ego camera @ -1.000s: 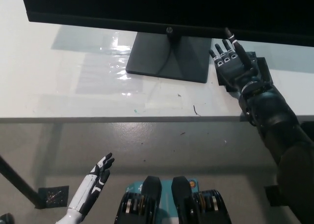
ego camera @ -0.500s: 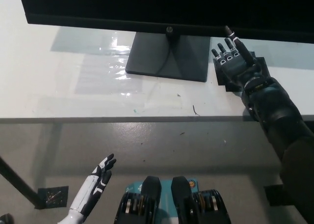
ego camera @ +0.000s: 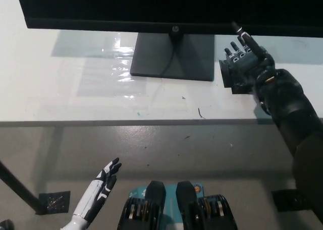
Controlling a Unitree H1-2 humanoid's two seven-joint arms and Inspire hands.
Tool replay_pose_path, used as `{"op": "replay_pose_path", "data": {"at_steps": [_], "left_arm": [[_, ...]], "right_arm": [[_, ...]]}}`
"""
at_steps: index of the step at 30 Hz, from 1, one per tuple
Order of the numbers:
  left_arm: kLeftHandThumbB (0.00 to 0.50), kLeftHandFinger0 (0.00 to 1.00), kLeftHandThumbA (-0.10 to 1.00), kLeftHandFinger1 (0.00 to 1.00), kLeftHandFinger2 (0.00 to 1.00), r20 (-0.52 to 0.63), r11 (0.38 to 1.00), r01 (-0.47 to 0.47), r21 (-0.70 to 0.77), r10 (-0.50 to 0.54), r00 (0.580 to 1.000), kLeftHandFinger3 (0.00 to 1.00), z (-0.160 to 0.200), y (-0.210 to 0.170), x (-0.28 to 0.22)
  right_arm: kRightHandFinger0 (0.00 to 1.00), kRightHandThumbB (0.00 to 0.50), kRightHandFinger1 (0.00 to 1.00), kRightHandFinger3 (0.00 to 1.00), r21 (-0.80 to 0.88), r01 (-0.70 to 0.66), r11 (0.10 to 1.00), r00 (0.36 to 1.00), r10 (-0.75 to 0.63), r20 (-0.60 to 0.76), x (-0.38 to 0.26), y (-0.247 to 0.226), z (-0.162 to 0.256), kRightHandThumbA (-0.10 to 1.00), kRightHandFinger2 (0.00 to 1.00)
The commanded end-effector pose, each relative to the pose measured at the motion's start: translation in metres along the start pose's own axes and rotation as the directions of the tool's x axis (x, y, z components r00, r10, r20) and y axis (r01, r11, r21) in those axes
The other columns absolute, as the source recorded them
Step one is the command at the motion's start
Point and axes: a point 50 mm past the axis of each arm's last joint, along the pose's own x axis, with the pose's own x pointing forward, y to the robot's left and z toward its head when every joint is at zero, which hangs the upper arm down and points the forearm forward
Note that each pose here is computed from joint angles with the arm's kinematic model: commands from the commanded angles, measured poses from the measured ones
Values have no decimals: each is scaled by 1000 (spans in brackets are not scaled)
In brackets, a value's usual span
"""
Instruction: The monitor is being placed at the center of the desk and the robot uses its right hand to grab on the right side of the monitor and tilt the angle of the montior sideways.
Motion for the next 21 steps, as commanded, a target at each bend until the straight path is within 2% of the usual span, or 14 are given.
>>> {"op": "replay_pose_path", "data": {"at_steps": [1,6,7,8,11,12,15,17,19,21], "left_arm": [[244,1000,1000,1000,1000,68,1000,-19,2,19,998,1000,10,3,2],[243,1000,1000,1000,1000,72,1000,-15,6,15,997,1000,11,2,2],[244,1000,1000,1000,1000,71,1000,-9,3,9,997,1000,11,0,2],[245,1000,1000,1000,1000,70,1000,-6,2,6,998,1000,11,-1,2],[246,1000,1000,1000,1000,70,1000,-6,2,6,998,1000,11,-1,2],[246,1000,1000,1000,1000,73,1000,-5,7,5,997,1000,11,0,1],[251,1000,1000,1000,1000,77,1000,-6,6,6,997,1000,12,-1,2],[242,1000,1000,1000,1000,80,1000,-8,12,7,997,1000,13,2,5],[241,1000,1000,1000,1000,80,1000,-8,12,7,997,1000,13,2,5],[241,1000,1000,1000,1000,80,1000,5,10,-5,997,1000,13,1,5]], "right_arm": [[1000,404,1000,1000,-187,-51,981,972,92,216,-1,76,70,1000,1000],[1000,394,1000,1000,-214,-30,976,967,83,240,-2,91,77,1000,1000],[1000,335,1000,1000,-244,-26,969,963,90,255,-3,101,84,1000,1000],[1000,314,1000,1000,-257,-23,966,960,93,263,-4,105,87,1000,1000],[1000,312,1000,1000,-258,-21,966,960,91,264,-4,105,87,1000,1000],[1000,293,1000,1000,-261,-43,964,958,114,262,-6,121,94,1000,1000],[1000,309,1000,1000,-242,-61,968,960,123,251,-7,128,98,1000,1000],[1000,353,1000,1000,-290,-113,950,955,185,233,-10,142,103,1000,1000],[1000,354,1000,1000,-290,-113,950,955,185,233,-10,142,103,1000,1000],[1000,324,1000,1000,-261,-123,957,957,185,226,-9,138,97,1000,1000]]}}
